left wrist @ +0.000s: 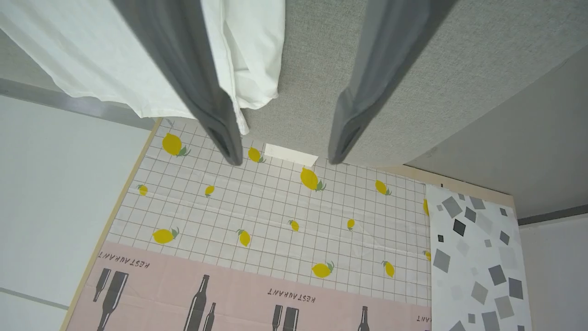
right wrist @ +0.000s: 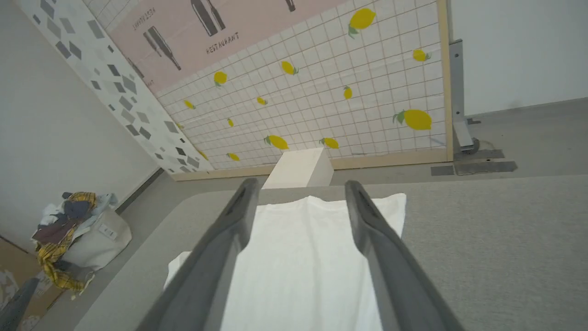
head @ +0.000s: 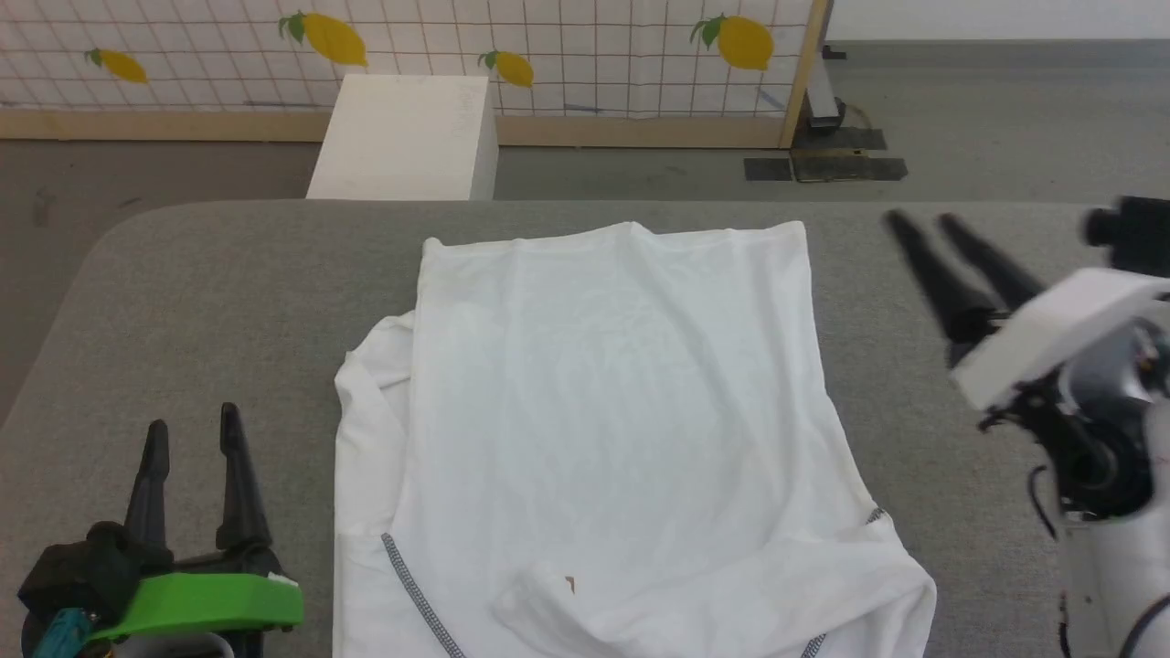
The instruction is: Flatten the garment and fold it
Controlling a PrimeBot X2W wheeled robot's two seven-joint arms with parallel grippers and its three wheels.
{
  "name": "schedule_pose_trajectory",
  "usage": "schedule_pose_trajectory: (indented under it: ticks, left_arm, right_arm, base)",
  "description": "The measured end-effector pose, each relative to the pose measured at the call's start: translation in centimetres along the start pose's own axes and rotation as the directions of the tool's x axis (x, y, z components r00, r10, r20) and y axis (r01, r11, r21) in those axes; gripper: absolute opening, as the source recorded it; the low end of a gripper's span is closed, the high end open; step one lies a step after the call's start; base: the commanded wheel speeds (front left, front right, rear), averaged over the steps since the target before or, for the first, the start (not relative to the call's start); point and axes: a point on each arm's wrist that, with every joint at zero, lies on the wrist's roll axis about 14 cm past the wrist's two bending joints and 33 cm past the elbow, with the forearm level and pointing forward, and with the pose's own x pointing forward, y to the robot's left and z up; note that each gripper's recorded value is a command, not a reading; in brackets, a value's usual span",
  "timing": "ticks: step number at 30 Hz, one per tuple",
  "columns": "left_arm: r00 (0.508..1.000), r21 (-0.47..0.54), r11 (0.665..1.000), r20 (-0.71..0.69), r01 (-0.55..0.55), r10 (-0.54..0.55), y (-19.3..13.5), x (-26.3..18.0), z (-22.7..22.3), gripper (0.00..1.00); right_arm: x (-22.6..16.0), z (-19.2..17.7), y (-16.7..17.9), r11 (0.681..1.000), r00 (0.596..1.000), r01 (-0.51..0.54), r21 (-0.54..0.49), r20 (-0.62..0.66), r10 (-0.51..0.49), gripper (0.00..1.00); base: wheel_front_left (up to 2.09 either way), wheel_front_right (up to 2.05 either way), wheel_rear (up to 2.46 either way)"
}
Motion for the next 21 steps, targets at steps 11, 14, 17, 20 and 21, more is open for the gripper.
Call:
schedule_pose_trajectory:
  ticks: [11,14,17,20,21]
  left_arm:
    - [0.987,-0.048,0.998,-0.156,0.042,-0.049,-2.0,1.6,-4.2,1.0]
    - [0.971,-0.044,0.995,-0.222,0.084,-0.092,-3.1,4.0,-5.2,1.0]
    - [0.939,-0.033,0.991,-0.316,0.131,-0.135,-4.0,7.4,-6.2,1.0]
    - [0.891,0.01,0.986,-0.43,0.165,-0.145,-3.8,10.9,-7.1,1.0]
    - [0.863,0.033,0.985,-0.487,0.17,-0.132,-3.3,11.9,-7.8,1.0]
  right_arm:
    - [-6.3,0.5,-10.0,0.929,0.917,0.368,0.026,0.153,-0.367,1.0]
    - [-6.7,0.3,-10.8,0.919,0.907,0.394,0.028,0.148,-0.394,1.0]
    - [-6.2,-0.2,-11.2,0.916,0.907,0.402,0.024,0.125,-0.401,1.0]
    - [-5.4,-0.8,-11.4,0.916,0.911,0.401,0.016,0.104,-0.4,1.0]
    - [-5.0,-1.0,-11.5,0.917,0.913,0.399,0.013,0.093,-0.398,1.0]
  base:
    - [0.0,0.0,0.0]
    - [0.0,0.0,0.0]
    - [0.0,0.0,0.0]
    - [0.0,0.0,0.0]
    - [0.0,0.0,0.0]
